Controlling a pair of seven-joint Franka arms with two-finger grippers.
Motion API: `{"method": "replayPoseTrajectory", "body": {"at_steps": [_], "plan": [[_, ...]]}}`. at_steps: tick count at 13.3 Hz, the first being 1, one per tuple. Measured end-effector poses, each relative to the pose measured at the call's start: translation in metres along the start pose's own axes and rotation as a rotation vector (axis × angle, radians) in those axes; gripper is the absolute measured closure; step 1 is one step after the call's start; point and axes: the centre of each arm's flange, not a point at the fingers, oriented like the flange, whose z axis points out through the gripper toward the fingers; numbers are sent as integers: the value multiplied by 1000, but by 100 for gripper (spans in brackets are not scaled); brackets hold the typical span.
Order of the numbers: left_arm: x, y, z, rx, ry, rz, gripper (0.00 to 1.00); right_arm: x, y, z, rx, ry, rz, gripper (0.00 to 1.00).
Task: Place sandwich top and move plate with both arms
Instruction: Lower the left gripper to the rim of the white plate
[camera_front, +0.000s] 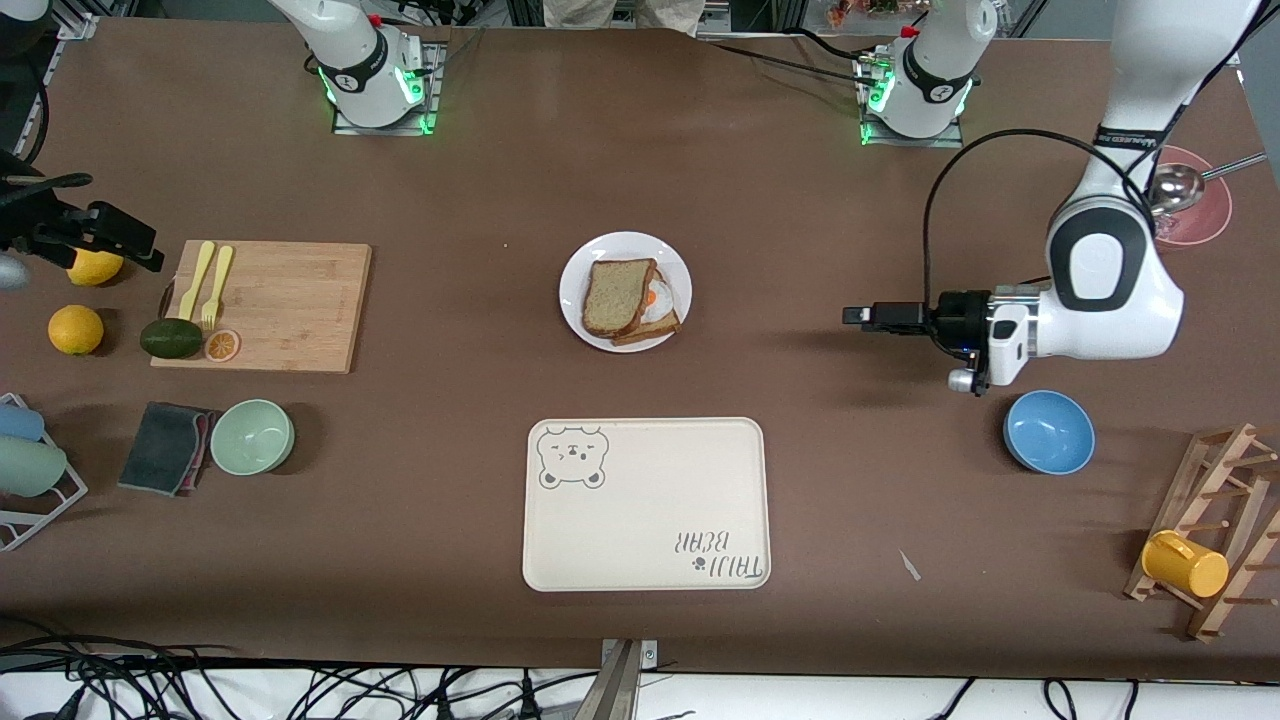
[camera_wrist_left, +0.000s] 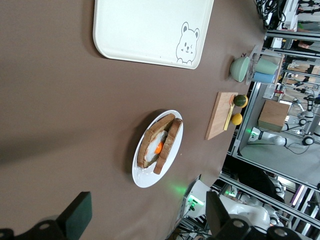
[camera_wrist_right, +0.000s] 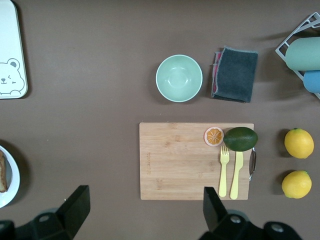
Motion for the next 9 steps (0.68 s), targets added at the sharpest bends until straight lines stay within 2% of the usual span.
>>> {"method": "replayPoseTrajectory", "body": {"at_steps": [2, 4, 6, 7, 9], "plan": [[-3, 0, 37, 41, 24, -4, 0, 0, 0, 0, 0, -1, 0, 0], [-10, 3, 81, 16, 31, -32, 0, 0, 0, 0, 0, -2, 0, 0], [-14, 5, 107, 5, 9, -39, 0, 0, 0, 0, 0, -2, 0, 0], [-15, 4, 112, -9, 5, -25, 0, 0, 0, 0, 0, -2, 0, 0], [-19, -6, 119, -85, 24, 20, 0, 0, 0, 0, 0, -3, 0, 0]]}}
